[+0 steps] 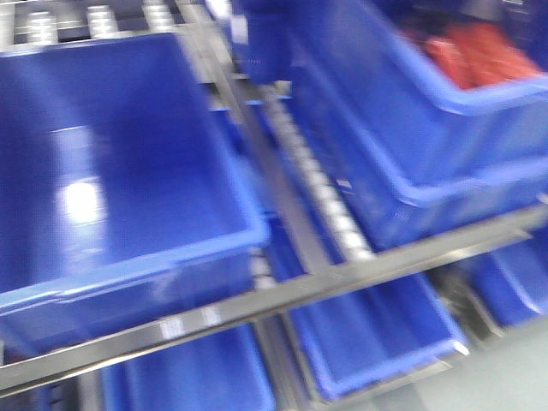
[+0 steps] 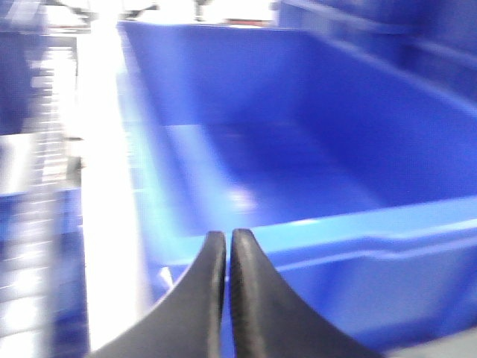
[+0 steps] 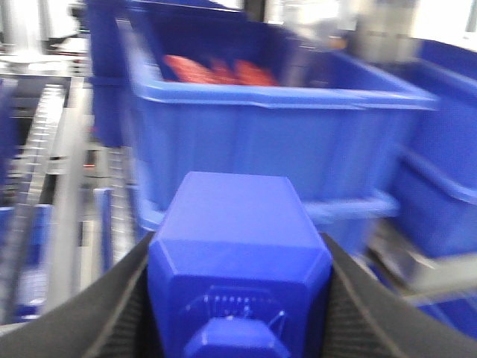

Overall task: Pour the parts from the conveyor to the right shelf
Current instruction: 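Turn toward the shelf and face an empty blue bin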

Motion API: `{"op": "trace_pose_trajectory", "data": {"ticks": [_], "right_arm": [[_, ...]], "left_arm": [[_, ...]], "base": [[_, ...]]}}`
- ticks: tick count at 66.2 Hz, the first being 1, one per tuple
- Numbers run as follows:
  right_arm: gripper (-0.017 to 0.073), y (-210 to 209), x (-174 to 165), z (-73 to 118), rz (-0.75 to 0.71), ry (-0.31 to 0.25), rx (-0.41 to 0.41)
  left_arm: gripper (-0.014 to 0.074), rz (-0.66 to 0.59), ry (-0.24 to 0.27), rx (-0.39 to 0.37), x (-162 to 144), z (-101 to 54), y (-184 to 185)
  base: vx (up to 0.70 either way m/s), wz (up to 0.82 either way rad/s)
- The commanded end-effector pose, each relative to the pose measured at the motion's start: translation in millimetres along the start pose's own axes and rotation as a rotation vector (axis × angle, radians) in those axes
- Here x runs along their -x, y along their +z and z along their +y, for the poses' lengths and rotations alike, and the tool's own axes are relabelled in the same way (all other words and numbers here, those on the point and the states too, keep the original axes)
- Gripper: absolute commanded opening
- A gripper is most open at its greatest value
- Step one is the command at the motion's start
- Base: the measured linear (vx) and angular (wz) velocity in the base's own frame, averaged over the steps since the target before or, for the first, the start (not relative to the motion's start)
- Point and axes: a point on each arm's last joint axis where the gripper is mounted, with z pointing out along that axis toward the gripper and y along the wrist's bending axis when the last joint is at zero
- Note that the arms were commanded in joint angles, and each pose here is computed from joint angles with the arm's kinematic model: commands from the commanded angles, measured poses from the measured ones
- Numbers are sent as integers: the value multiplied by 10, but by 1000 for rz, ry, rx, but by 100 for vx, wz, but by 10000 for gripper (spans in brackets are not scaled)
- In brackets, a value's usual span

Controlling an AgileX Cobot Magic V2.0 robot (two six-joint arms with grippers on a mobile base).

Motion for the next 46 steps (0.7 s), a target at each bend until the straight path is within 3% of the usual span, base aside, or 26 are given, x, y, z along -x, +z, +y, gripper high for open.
{"op": "trace_pose_trajectory", "data": {"ticks": [1,26,46], "right_arm": [[-5,-4,147,-19,-85,-12,-16],[-5,-4,147,-19,-85,-12,-16],[-5,-4,147,-19,-85,-12,-16]], "left_arm": [[-6,-77,-4,-27,139,-28,-6],[-6,-77,-4,-27,139,-28,-6],[-6,-77,-4,-27,139,-28,-6]], "base": [[11,66],[12,58],[12,26]]}}
